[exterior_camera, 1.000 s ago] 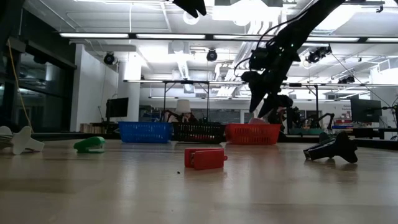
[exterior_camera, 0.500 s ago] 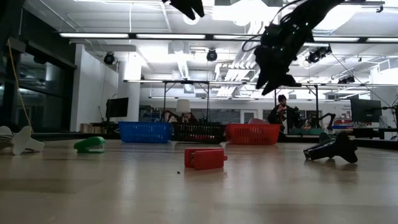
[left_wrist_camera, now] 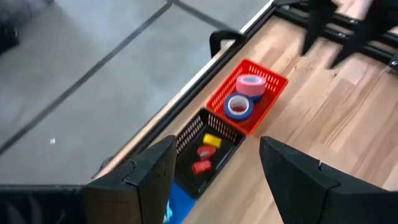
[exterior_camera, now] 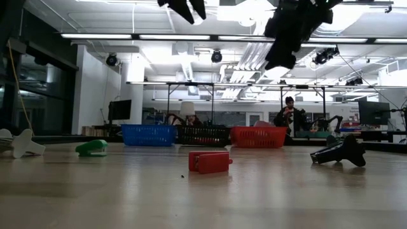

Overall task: Pick and place Stapler, Stapler remover, tape
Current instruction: Put the black staple remover into the blue bin

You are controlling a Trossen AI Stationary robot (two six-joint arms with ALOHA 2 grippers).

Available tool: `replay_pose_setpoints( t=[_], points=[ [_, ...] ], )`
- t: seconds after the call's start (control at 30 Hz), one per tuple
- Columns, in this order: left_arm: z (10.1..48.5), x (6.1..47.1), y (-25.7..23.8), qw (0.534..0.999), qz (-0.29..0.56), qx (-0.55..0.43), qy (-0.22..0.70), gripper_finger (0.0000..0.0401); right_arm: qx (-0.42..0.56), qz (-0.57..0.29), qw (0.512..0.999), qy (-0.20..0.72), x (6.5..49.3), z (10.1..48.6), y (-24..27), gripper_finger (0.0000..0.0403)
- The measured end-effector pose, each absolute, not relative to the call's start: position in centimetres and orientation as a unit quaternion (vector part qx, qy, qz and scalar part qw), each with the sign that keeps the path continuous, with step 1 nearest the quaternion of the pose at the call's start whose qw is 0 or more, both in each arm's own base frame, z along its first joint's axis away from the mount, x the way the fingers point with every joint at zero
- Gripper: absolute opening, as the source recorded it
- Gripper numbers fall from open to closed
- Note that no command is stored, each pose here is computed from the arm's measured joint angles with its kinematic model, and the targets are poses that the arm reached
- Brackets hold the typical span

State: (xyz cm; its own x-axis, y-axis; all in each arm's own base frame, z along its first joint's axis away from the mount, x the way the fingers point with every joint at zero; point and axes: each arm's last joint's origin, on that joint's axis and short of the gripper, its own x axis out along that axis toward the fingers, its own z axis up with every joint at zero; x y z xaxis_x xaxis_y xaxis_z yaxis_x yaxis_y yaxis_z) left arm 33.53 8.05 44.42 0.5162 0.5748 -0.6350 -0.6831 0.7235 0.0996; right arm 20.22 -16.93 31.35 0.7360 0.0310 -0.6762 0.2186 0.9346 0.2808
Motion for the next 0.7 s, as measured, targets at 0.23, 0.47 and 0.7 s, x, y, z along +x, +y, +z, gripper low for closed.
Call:
replay_pose_setpoints(
  t=[0.23, 0.47, 0.7],
  points=[
    [44.0, 33.1, 7.9, 0.85, 0.382, -0.123, 0.342, 0.0229, 0.083, 0.033, 0.918, 0.387, 21.0, 31.9, -13.1, 0.0179],
    [43.9, 33.1, 7.8, 0.853, 0.361, -0.141, 0.35, 0.0229, 0.019, 0.078, 0.901, 0.426, 22.4, 31.6, -9.8, 0.0205],
    [43.6, 32.8, 7.6, 0.85, 0.336, -0.14, 0.381, 0.0229, 0.022, 0.074, 0.885, 0.46, 23.5, 31.2, -7.0, 0.0266]
  ],
)
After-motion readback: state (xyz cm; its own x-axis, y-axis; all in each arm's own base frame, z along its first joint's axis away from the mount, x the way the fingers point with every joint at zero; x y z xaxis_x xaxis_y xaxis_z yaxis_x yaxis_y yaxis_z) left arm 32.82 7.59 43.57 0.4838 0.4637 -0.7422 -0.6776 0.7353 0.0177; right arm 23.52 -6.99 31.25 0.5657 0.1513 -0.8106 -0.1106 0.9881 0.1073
